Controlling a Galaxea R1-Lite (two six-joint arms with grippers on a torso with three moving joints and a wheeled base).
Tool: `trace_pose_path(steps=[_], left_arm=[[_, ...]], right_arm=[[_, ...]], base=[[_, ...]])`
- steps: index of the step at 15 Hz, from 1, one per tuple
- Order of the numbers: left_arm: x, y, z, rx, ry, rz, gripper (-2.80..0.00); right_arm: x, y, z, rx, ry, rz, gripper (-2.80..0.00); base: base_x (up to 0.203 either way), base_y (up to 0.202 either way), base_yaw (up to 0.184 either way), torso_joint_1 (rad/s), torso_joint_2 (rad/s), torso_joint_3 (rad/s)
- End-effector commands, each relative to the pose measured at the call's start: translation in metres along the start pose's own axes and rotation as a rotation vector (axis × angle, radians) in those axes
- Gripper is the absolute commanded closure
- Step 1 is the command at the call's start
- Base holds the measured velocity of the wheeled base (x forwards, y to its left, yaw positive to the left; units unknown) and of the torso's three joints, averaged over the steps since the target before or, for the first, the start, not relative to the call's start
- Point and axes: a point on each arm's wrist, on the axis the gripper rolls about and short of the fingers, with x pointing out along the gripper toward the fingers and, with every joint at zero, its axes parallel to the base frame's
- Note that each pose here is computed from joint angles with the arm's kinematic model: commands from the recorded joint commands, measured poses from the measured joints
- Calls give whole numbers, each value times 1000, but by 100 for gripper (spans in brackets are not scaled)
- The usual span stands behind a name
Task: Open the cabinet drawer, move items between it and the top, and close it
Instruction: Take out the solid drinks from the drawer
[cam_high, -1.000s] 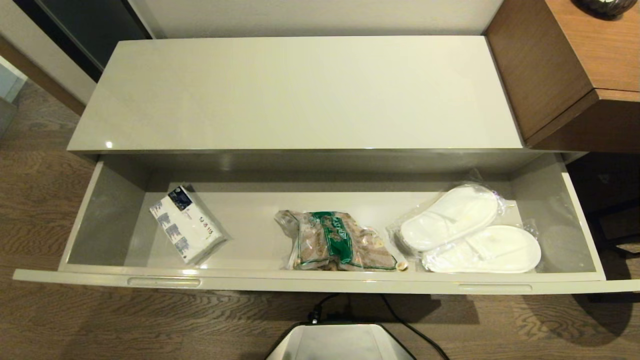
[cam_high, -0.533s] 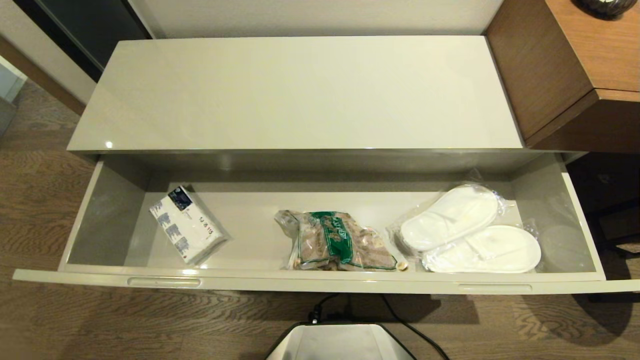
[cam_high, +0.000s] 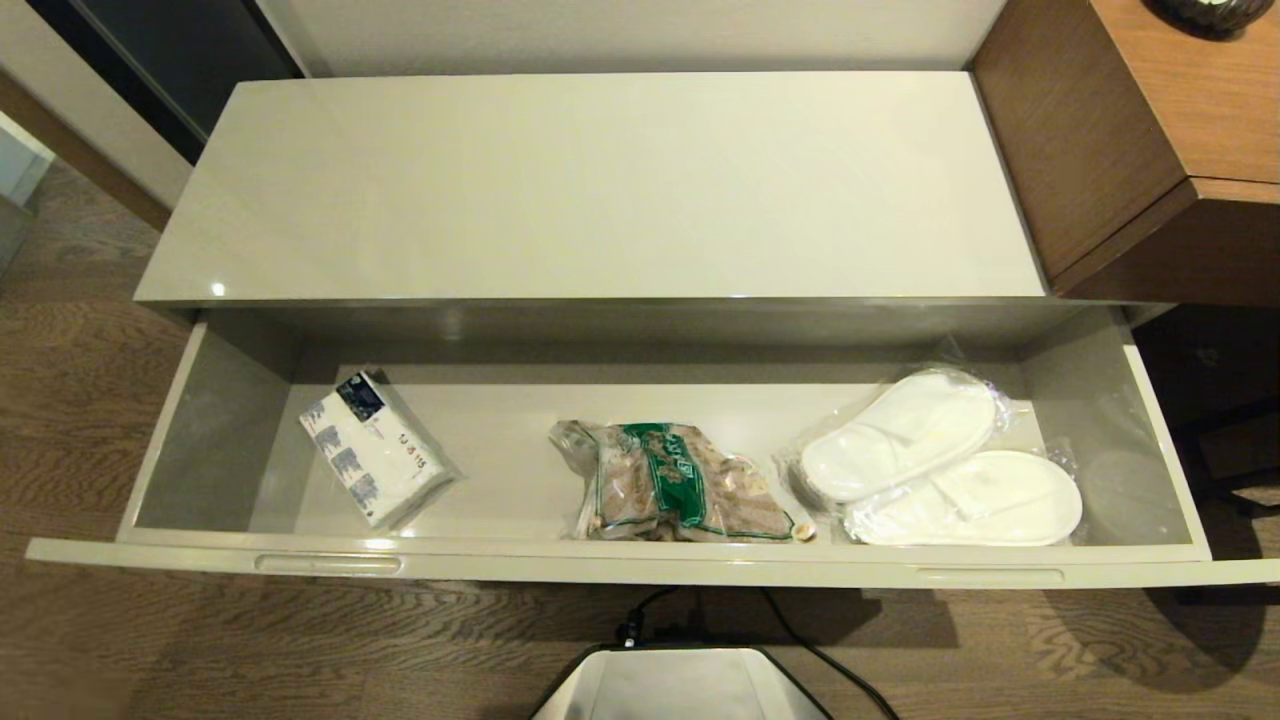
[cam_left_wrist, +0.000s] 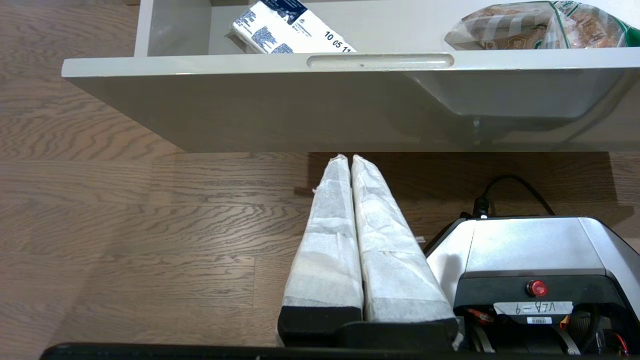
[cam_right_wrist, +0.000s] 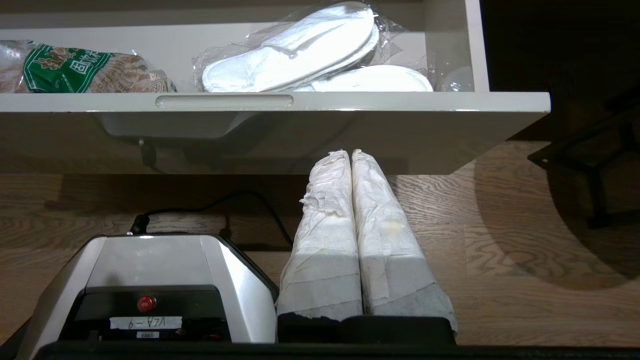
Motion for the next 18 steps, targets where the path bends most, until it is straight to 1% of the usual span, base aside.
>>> trace_pose_path(steps=[1,5,11,12,18], left_arm=[[0,0,0,1,1,0,0],[0,0,0,1,1,0,0],[0,0,0,30,1,-4,0],[0,0,0,22,2,-4,0],[0,0,0,27,4,-5,0]], right_arm=[[-1,0,-1,0,-10,-1,0],[-1,0,-1,0,-10,0,0],[-1,0,-1,0,-10,-1,0],[-1,0,-1,0,-10,0,0],[-1,0,-1,0,-10,-1,0]], base=[[0,0,0,0,0,0],[0,0,0,0,0,0],[0,0,0,0,0,0],[0,0,0,0,0,0],[0,0,0,0,0,0]])
